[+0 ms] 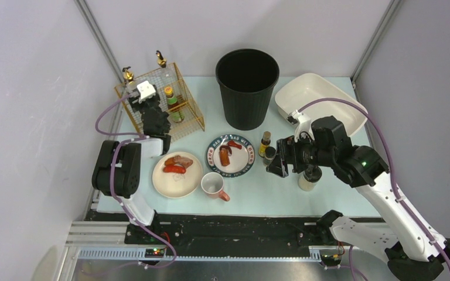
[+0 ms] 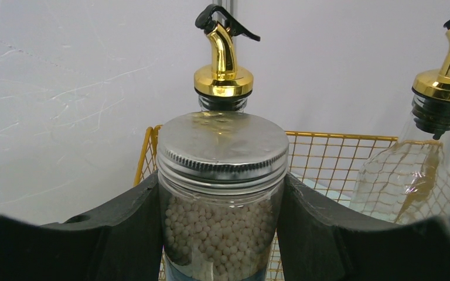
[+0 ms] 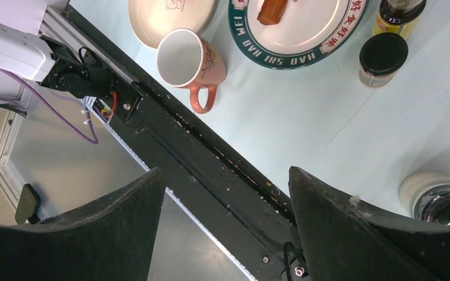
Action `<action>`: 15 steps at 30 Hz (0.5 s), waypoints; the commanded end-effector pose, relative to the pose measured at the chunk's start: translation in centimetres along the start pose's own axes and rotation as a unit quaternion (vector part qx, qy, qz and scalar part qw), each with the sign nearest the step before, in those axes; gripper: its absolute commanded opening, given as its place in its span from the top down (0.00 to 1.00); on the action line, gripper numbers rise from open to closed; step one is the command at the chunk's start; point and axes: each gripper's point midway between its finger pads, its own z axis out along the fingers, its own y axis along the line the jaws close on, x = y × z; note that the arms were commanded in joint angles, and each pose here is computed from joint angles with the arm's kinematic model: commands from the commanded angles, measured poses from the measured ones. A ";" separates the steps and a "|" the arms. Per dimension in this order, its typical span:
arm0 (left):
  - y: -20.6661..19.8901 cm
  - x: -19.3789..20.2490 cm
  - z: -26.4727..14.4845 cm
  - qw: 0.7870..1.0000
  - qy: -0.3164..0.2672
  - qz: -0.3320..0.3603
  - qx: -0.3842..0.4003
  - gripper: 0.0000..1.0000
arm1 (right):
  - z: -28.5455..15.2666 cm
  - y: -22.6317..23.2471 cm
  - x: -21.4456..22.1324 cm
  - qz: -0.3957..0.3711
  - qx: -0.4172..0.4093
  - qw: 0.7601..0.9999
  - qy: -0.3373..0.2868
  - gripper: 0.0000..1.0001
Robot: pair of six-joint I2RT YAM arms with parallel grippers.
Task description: Clear the kitchen counter
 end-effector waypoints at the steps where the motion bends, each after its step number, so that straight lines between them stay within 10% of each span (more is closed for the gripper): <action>1: 1.1 -1.5 0.3 0.998 -0.030 -0.048 -0.024 0.51 | 0.2 0.4 -0.5 -0.009 -0.014 1.000 -0.013 0.19; 15: -0.9 -1.7 -2.6 0.999 -0.014 0.037 0.007 0.24 | -1.0 1.0 -0.1 -0.008 -0.026 0.999 -0.028 0.18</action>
